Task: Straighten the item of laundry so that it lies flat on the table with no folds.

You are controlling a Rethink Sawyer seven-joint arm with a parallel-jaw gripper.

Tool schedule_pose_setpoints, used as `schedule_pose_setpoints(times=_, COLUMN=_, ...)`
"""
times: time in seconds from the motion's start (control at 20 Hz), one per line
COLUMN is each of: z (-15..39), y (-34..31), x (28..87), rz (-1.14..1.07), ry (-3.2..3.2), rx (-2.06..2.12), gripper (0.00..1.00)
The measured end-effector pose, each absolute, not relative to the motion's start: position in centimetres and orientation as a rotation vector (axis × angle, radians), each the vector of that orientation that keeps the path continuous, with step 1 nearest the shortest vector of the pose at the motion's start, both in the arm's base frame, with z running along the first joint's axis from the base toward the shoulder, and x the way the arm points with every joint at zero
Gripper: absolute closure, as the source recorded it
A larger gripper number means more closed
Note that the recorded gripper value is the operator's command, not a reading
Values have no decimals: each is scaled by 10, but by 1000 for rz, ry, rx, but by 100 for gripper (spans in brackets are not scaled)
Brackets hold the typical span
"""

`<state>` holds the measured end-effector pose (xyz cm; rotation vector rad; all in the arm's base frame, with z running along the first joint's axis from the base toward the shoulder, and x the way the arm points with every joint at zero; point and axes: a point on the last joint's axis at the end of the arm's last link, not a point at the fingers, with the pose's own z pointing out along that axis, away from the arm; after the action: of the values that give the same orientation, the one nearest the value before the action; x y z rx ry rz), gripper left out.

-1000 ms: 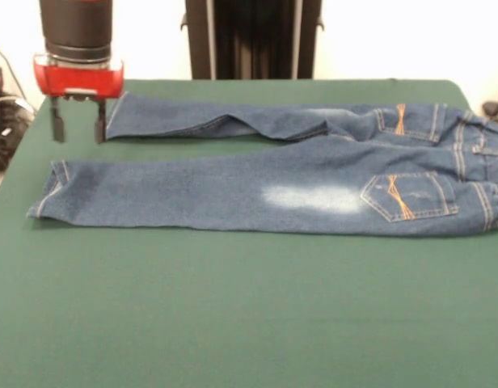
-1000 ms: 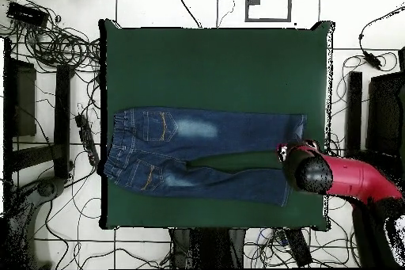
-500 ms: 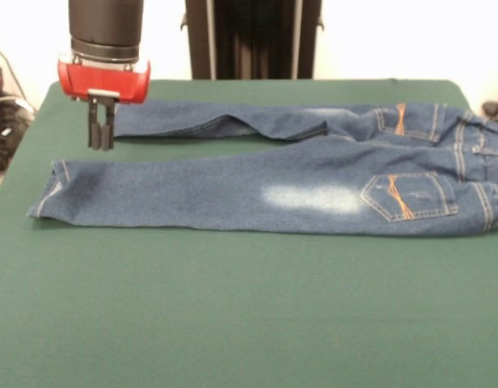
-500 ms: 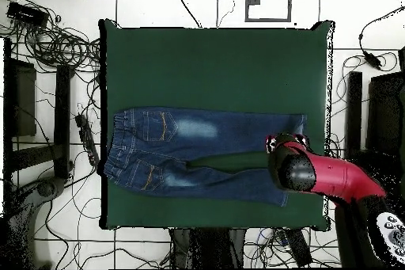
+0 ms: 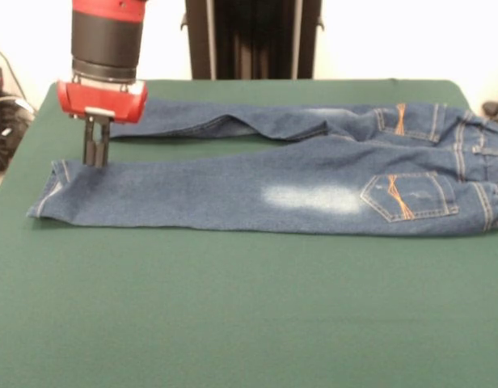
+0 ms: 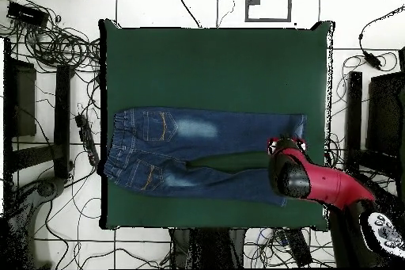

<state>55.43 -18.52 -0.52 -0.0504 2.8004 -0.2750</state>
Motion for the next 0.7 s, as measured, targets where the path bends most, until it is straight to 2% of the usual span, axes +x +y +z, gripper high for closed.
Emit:
schedule_pose_setpoints(times=0.35, z=-50, y=-186, x=523, rz=-265, ry=2824, rx=-16, gripper=100)
schedule_pose_setpoints(times=0.7, z=-52, y=-182, x=520, rz=-324, ry=2762, rx=-37, gripper=100)
